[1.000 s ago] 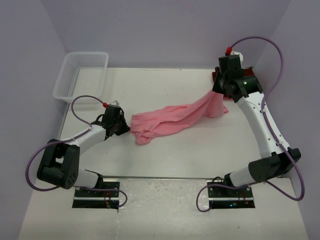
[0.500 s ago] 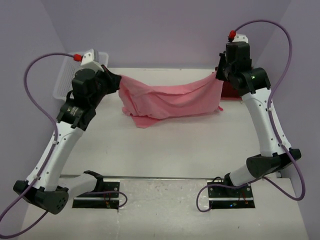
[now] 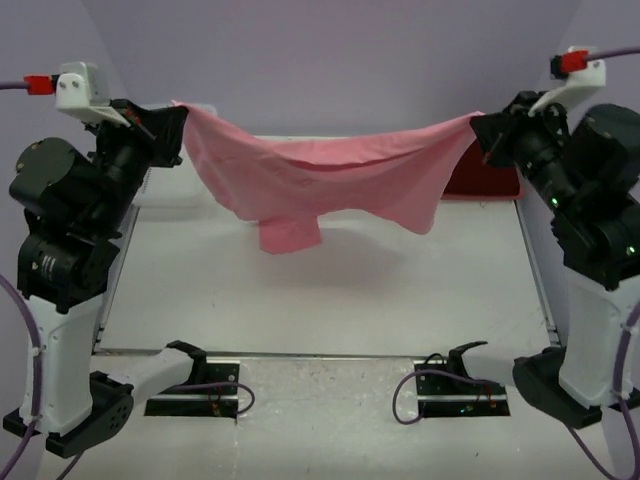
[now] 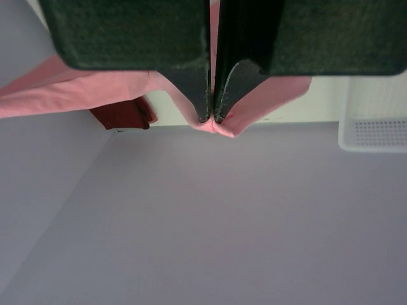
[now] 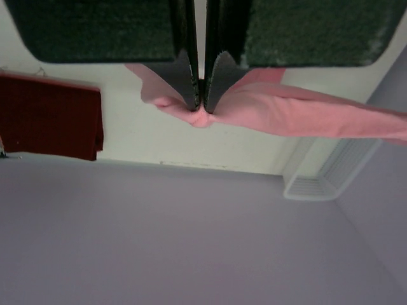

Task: Fold and stack the t-shirts
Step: Flatten out the tshirt

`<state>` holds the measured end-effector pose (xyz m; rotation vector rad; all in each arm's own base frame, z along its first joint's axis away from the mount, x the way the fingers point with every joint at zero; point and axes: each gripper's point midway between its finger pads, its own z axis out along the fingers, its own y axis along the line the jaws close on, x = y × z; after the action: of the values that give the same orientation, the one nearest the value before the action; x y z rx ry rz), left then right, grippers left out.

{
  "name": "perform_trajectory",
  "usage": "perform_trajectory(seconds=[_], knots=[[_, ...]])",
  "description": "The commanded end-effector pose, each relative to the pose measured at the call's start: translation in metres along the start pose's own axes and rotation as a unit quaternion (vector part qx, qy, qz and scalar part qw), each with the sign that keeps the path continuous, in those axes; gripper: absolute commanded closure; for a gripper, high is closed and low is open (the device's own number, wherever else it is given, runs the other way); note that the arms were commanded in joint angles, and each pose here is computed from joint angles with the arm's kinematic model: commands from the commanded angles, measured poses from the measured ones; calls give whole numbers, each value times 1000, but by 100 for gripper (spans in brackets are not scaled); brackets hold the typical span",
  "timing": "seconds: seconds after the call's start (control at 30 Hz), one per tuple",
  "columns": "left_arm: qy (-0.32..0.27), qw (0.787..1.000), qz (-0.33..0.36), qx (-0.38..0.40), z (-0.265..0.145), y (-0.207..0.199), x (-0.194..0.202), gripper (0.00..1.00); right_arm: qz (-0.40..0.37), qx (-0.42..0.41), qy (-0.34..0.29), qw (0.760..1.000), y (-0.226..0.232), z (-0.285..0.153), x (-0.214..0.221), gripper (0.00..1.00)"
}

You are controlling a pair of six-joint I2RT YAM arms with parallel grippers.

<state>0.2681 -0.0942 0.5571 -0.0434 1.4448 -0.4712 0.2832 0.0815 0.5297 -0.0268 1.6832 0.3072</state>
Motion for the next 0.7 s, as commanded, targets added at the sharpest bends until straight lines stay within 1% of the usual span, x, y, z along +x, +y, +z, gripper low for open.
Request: perform_trajectory(seconds=[0.0,0.07,0.2,0.23,0.33,0.43,0.47,0.5,0.57,0.6,0.63,0.67], knots=[[-78,995,30,52,-56,-21,-59,100,-15,-114,-74,991,35,-75,-34,100],[-114,990,31,75,-83,-30,-82,100,-19,-144,-105,984,43,-109,-44,100],[-153,982,31,106,-119,-42,-108,100,-30,-211,-141,967,62,-163,-52,100],[-161,980,30,110,-126,-43,-113,100,-32,-233,-140,962,68,-172,-49,100],[-182,974,28,132,-145,-52,-127,100,-27,-265,-152,952,75,-200,-43,100],[-192,970,31,149,-154,-59,-137,100,-17,-277,-151,949,77,-212,-37,100],[-191,970,31,150,-152,-61,-137,100,-8,-277,-146,950,77,-210,-36,100],[-180,972,30,151,-140,-62,-133,100,5,-273,-128,953,77,-201,-30,100],[-147,977,24,149,-118,-62,-119,100,20,-269,-103,957,77,-186,-20,100],[-118,982,23,146,-97,-61,-104,100,33,-259,-68,963,74,-161,-3,100],[-82,988,18,132,-74,-55,-81,100,39,-254,-59,965,73,-153,6,100],[-60,990,14,124,-57,-51,-64,100,47,-249,-46,966,71,-140,16,100]])
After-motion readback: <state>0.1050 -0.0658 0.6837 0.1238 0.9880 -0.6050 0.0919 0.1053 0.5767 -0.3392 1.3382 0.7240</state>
